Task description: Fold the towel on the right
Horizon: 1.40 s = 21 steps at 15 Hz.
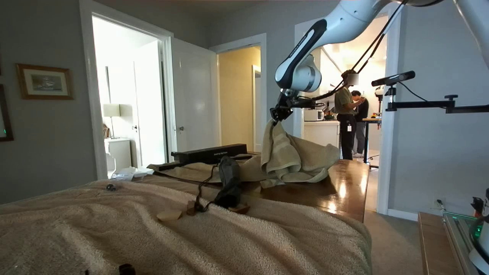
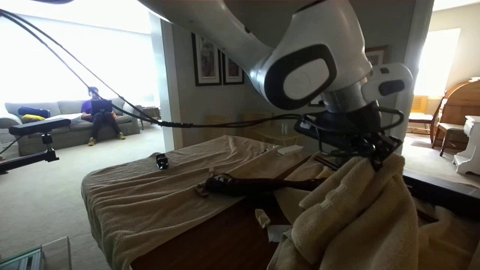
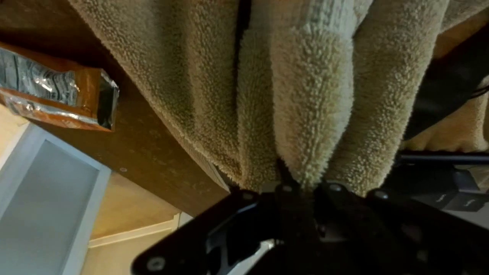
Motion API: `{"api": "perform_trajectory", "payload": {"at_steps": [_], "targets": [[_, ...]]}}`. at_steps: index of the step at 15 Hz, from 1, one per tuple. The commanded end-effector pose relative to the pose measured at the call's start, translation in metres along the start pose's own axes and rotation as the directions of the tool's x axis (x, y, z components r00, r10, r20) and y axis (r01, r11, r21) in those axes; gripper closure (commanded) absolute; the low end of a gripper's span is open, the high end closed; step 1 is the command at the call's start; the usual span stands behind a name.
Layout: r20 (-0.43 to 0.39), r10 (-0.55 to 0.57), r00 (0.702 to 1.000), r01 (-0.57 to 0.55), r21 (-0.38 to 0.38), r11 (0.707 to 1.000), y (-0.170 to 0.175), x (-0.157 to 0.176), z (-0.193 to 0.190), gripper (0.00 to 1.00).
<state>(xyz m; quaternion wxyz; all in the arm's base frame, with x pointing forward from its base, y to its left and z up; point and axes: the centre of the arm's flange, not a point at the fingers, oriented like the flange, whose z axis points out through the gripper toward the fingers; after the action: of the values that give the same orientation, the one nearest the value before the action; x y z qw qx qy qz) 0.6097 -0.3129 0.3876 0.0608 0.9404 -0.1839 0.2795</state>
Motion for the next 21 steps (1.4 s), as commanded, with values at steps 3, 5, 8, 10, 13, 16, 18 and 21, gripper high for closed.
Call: {"api": "perform_trajectory", "payload": {"at_steps": [3,5,8,10,13,16,18,21], "targets": [[0.145,-0.061,0.988,0.054,0.053,0.997,0.039,0.023,0.082,0.98],[0.202,-0.090,0.975,0.076,0.074,0.994,0.046,0.015,0.102,0.98],[0.276,-0.150,0.949,0.123,0.113,0.986,0.048,0.000,0.123,0.98],[0.301,-0.190,0.935,0.156,0.133,0.979,0.044,-0.006,0.127,0.98],[0.349,-0.237,0.907,0.202,0.132,0.970,0.040,-0.009,0.140,0.98],[0.400,-0.262,0.878,0.234,0.118,0.965,0.039,-0.016,0.148,0.98],[0.405,-0.289,0.868,0.261,0.124,0.957,0.034,-0.021,0.135,0.64],[0.365,-0.297,0.882,0.277,0.108,0.955,0.025,-0.026,0.103,0.44]]}}
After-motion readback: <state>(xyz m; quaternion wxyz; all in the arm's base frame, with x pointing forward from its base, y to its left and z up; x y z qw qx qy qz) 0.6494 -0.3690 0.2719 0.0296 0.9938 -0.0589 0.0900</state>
